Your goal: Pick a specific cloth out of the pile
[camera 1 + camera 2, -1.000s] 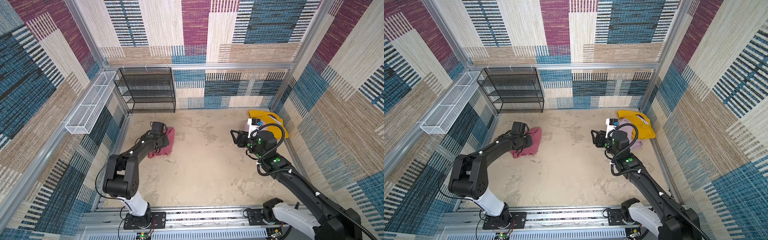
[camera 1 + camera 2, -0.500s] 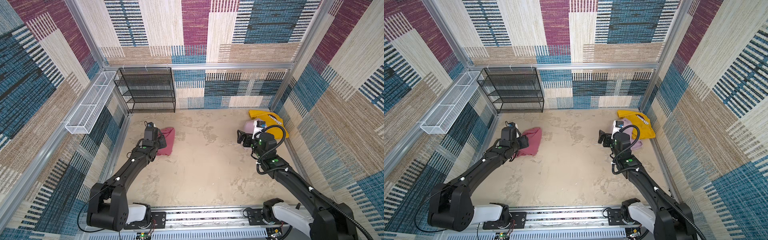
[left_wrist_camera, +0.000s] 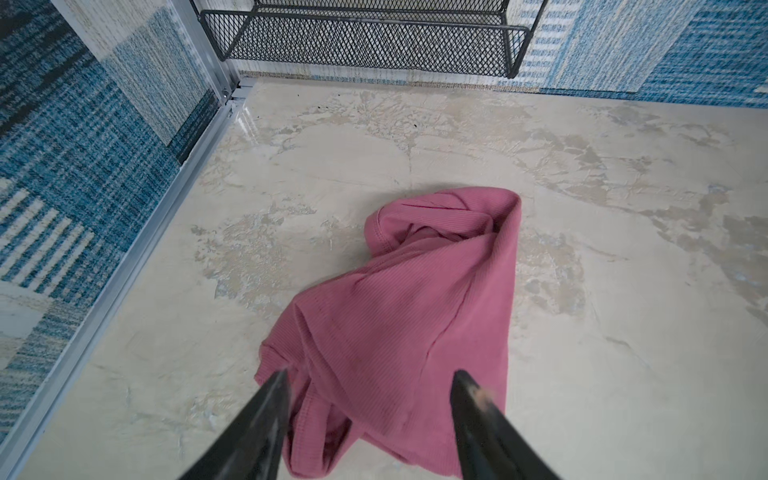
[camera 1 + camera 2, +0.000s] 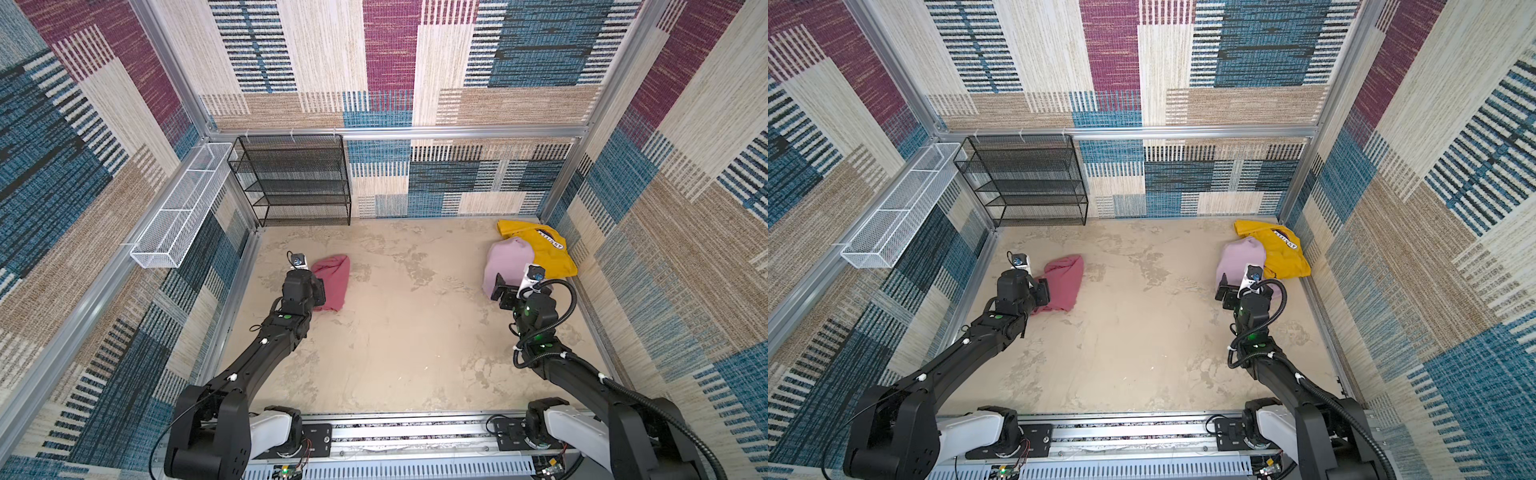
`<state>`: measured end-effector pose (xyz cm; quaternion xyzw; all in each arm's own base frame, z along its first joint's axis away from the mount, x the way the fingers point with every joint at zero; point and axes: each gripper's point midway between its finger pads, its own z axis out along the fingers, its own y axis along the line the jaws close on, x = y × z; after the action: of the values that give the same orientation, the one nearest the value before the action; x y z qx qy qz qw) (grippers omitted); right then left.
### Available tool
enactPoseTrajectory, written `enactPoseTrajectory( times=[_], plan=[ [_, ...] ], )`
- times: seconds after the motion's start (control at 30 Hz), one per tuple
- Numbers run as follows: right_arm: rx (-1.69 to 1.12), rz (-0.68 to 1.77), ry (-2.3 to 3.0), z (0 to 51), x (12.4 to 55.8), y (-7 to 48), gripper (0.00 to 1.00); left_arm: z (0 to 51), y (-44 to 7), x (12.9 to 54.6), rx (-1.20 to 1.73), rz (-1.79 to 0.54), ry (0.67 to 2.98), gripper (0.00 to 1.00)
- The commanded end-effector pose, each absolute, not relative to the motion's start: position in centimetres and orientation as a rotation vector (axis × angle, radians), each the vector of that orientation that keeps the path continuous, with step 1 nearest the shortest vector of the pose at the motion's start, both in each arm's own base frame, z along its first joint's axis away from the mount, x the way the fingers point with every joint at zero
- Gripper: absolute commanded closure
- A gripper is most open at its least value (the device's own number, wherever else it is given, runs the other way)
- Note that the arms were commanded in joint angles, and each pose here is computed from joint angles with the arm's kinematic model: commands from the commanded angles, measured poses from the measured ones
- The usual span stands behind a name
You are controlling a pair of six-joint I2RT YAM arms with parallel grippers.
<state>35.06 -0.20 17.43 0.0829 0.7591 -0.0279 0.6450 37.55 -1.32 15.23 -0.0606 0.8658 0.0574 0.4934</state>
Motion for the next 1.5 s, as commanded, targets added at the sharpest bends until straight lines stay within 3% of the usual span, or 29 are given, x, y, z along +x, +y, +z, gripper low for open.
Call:
enactPoseTrajectory(
  times=[0.0, 0.53, 1.13, 1.47],
  plan=[
    [0.207, -0.084, 1.618, 19.3, 35.3, -0.8, 0.0, 15.3, -0.7, 37.9, -0.093, 0.218, 2.056, 0.35],
    [0.185, -0.176, 1.539, 17.1, 35.3, -1.8, 0.0, 12.0, -1.0, 39.8, 0.067, 0.291, 1.967, 0.35],
    [0.107, -0.049, 1.602, 14.5, 37.1, -1.3, 0.0, 9.4, 1.7, 40.3, -0.06, 0.082, 1.956, 0.33],
    [0.104, -0.051, 1.597, 14.6, 37.0, -1.3, 0.0, 9.3, 1.8, 40.3, -0.062, 0.084, 1.954, 0.32]
  ],
)
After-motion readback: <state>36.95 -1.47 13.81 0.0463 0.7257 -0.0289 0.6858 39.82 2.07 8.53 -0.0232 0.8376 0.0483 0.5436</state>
